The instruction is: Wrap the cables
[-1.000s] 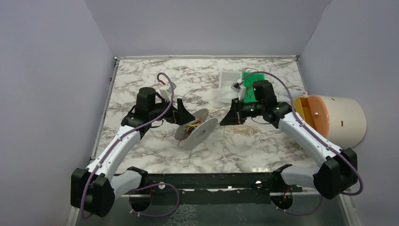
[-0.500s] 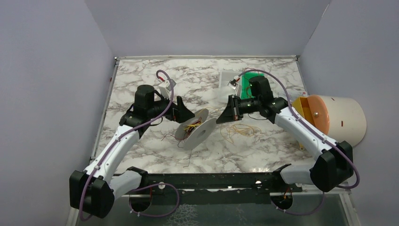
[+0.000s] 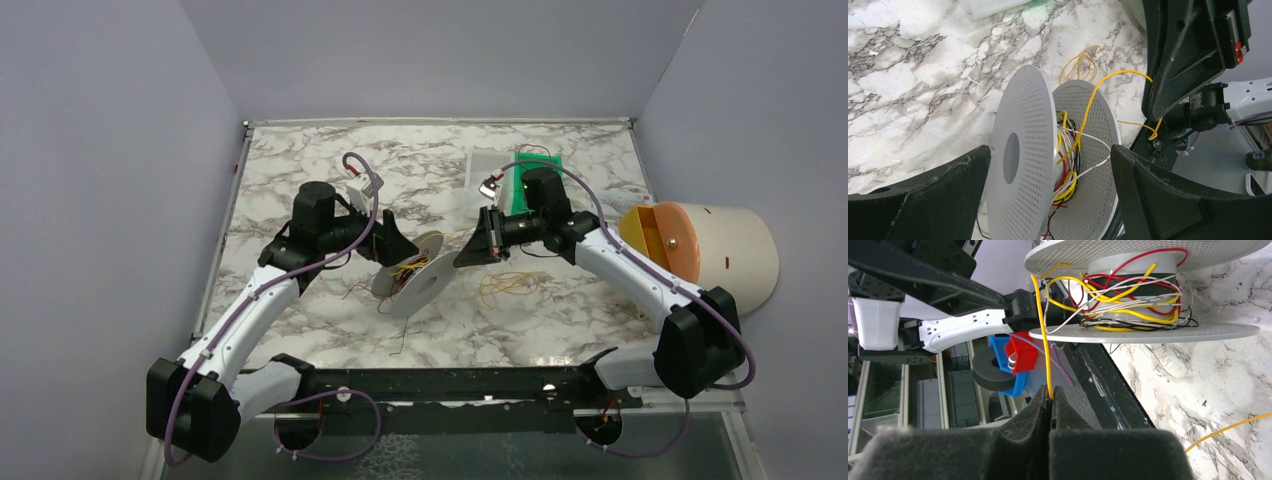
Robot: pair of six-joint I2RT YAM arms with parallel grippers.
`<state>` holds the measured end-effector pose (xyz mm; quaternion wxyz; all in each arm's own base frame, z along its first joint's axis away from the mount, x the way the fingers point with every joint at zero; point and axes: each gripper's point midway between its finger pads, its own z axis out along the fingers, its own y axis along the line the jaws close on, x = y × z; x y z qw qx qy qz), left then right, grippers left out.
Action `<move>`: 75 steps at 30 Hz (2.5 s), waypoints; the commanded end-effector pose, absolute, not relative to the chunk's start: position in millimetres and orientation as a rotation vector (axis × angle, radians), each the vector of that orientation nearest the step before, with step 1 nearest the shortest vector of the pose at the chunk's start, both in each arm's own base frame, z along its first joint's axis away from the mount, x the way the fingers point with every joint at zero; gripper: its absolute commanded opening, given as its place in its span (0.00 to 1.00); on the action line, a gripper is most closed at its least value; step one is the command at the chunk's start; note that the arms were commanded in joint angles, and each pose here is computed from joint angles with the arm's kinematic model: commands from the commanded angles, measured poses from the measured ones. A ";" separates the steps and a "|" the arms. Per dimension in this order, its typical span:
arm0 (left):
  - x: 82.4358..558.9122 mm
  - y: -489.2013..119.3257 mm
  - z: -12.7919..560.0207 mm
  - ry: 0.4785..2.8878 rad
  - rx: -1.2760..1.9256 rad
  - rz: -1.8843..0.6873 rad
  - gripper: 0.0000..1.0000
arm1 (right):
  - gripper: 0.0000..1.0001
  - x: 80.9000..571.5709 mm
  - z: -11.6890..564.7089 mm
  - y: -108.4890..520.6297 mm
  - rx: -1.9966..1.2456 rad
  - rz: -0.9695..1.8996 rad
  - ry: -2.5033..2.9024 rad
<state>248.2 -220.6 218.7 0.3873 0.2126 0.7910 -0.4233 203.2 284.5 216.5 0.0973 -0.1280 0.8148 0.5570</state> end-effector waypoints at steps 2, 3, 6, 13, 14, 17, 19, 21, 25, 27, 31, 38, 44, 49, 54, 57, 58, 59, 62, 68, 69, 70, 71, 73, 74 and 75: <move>247.7 -230.6 223.0 1.979 0.626 -1.043 0.91 | 0.01 200.8 213.9 291.6 -0.351 1.733 2.425; 247.3 -231.7 221.1 1.987 0.637 -1.028 0.91 | 0.01 200.8 212.5 292.0 -0.344 1.739 2.429; 247.1 -232.7 214.9 2.019 0.664 -0.959 0.91 | 0.01 201.5 210.6 292.8 -0.331 1.746 2.439; 257.3 -231.4 210.4 2.058 0.680 -0.800 0.88 | 0.01 203.1 211.0 293.2 -0.330 1.740 2.438; 258.8 -231.4 209.4 2.066 0.682 -0.777 0.86 | 0.01 203.0 210.3 293.1 -0.331 1.738 2.440; 264.0 -229.6 206.2 2.086 0.689 -0.694 0.83 | 0.01 203.1 208.8 293.1 -0.332 1.737 2.443; 266.9 -226.6 205.4 2.095 0.681 -0.654 0.81 | 0.01 203.1 207.3 293.0 -0.329 1.736 2.444; 268.5 -224.1 205.0 2.100 0.675 -0.619 0.78 | 0.01 203.2 205.6 292.8 -0.325 1.736 2.446; 265.5 -227.6 203.0 2.107 0.714 -0.591 0.75 | 0.01 203.4 205.4 293.1 -0.323 1.736 2.445; 263.6 -230.2 200.3 2.112 0.732 -0.599 0.74 | 0.01 203.7 205.6 293.1 -0.321 1.737 2.443; 260.6 -232.9 197.3 2.118 0.752 -0.612 0.70 | 0.01 203.4 203.8 293.0 -0.316 1.734 2.448; 258.8 -236.2 191.1 2.130 0.774 -0.626 0.62 | 0.01 202.5 201.7 292.6 -0.310 1.738 2.445; 259.2 -238.7 190.4 2.134 0.780 -0.637 0.44 | 0.01 202.0 200.6 292.3 -0.310 1.738 2.441; 258.9 -240.0 191.4 2.129 0.783 -0.644 0.31 | 0.01 202.2 199.5 292.6 -0.308 1.741 2.438; 258.5 -240.5 194.0 2.114 0.783 -0.649 0.15 | 0.01 201.5 199.2 293.6 -0.303 1.750 2.434; 258.7 -239.1 194.1 2.107 0.777 -0.643 0.13 | 0.02 202.7 199.7 293.9 -0.298 1.743 2.430; 258.4 -238.5 194.3 2.104 0.776 -0.640 0.09 | 0.04 203.5 200.2 294.4 -0.298 1.740 2.427; 257.9 -237.6 194.1 2.104 0.774 -0.638 0.00 | 0.07 203.9 200.3 294.3 -0.299 1.736 2.425; 257.0 -235.7 197.7 2.084 0.764 -0.633 0.00 | 0.21 207.0 202.1 294.4 -0.310 1.713 2.411; 253.1 -232.1 203.8 2.050 0.756 -0.630 0.00 | 0.37 214.1 200.4 291.4 -0.348 1.613 2.387; 252.9 -231.7 204.0 2.048 0.755 -0.629 0.00 | 0.39 215.9 198.4 290.2 -0.352 1.586 2.388; 252.6 -231.1 204.2 2.049 0.751 -0.628 0.00 | 0.41 217.0 197.2 289.0 -0.360 1.564 2.386; 252.7 -230.4 204.3 2.048 0.746 -0.624 0.00 | 0.42 217.4 195.6 288.0 -0.368 1.547 2.384; 253.1 -228.5 205.7 2.047 0.731 -0.615 0.00 | 0.44 219.8 192.0 284.5 -0.375 1.496 2.381; 253.3 -227.6 206.5 2.048 0.722 -0.611 0.00 | 0.45 220.8 190.5 282.7 -0.381 1.468 2.375; 253.9 -226.7 208.1 2.045 0.714 -0.607 0.00 | 0.47 221.7 190.0 280.7 -0.388 1.445 2.363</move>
